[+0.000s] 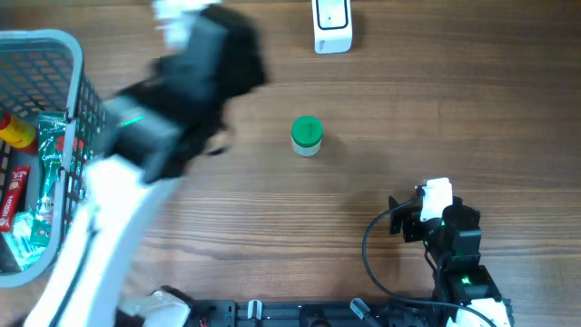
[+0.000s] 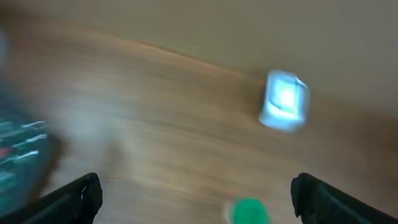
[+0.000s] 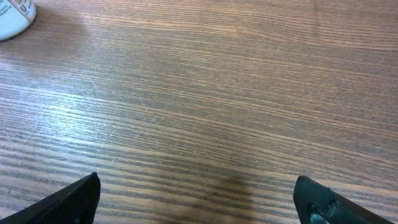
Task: Scan the item barcode
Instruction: 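Carry the green jar with the left gripper and set it on the table, then reach the left gripper into the basket and grasp the green 3M pouch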
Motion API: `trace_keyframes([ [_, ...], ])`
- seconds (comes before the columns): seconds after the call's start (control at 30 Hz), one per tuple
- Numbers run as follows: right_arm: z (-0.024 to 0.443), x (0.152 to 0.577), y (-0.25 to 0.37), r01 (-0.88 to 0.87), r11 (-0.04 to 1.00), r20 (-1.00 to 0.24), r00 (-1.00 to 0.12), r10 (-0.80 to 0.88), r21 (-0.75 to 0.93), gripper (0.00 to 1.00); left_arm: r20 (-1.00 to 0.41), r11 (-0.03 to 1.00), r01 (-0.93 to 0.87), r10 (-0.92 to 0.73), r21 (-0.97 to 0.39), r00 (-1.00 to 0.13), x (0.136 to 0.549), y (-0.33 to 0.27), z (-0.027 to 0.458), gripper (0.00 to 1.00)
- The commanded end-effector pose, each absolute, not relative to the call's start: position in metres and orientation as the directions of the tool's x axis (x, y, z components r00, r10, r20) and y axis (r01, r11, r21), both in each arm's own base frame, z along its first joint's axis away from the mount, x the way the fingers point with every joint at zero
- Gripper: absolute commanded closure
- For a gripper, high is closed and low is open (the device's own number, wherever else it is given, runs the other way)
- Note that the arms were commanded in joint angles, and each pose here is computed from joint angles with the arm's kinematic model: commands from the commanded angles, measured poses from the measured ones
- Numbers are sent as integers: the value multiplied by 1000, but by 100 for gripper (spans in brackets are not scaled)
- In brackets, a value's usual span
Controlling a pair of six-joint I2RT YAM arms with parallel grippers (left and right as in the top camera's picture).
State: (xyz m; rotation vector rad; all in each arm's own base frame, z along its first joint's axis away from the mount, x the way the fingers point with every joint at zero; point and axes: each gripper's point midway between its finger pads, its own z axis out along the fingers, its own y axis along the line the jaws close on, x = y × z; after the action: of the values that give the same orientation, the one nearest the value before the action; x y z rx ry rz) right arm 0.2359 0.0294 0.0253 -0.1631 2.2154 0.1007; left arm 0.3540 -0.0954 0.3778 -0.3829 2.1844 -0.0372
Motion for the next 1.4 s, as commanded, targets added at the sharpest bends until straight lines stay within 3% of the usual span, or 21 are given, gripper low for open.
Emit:
trace_keyframes([
  [0.0, 26, 236, 29, -156, 988, -799, -593, -94, 0, 0, -772, 750, -621, -529, -230, -353, 324, 23, 390, 0],
  [0.13, 26, 236, 29, -155, 988, -799, -593, -93, 0, 0, -689, 493, -825, -700, -275, -189, 278, 122, 379, 0],
  [0.2, 26, 236, 29, -155, 988, -799, -593, -93, 0, 0, -638, 419, -862, -754, -286, -154, 265, 156, 368, 0],
  [0.33, 26, 236, 29, -156, 988, -799, -593, -94, 0, 0, -474, 471, -822, -831, -321, -291, 259, 197, 331, 0],
  [0.47, 26, 236, 29, -156, 988, -799, -593, -94, -1, 0, -261, 379, -895, -912, -236, -318, 228, 231, 273, 0],
  [0.53, 26, 236, 29, -156, 988, -799, -593, -94, 0, 0, -231, 359, -903, -923, -235, -306, 232, 243, 255, 0],
  [0.7, 26, 236, 29, -156, 988, -800, -593, -94, 0, 0, -194, 380, -905, -918, -190, -345, 241, 260, 197, 0],
  [0.8, 26, 236, 29, -156, 988, -799, -593, -94, 0, 0, -192, 369, -928, -915, -50, -354, 223, 275, 160, 0],
  [1.13, 26, 236, 29, -156, 988, -799, -593, -94, 0, 0, -342, 489, -853, -845, -180, -412, 267, 296, 133, 0],
  [1.23, 26, 236, 29, -156, 988, -799, -593, -94, 0, 0, -354, 608, -743, -785, -280, -508, 288, 280, 130, 0],
  [1.37, 26, 236, 29, -155, 988, -799, -593, -93, 0, 0, -314, 647, -710, -759, -276, -570, 287, 274, 106, 0],
])
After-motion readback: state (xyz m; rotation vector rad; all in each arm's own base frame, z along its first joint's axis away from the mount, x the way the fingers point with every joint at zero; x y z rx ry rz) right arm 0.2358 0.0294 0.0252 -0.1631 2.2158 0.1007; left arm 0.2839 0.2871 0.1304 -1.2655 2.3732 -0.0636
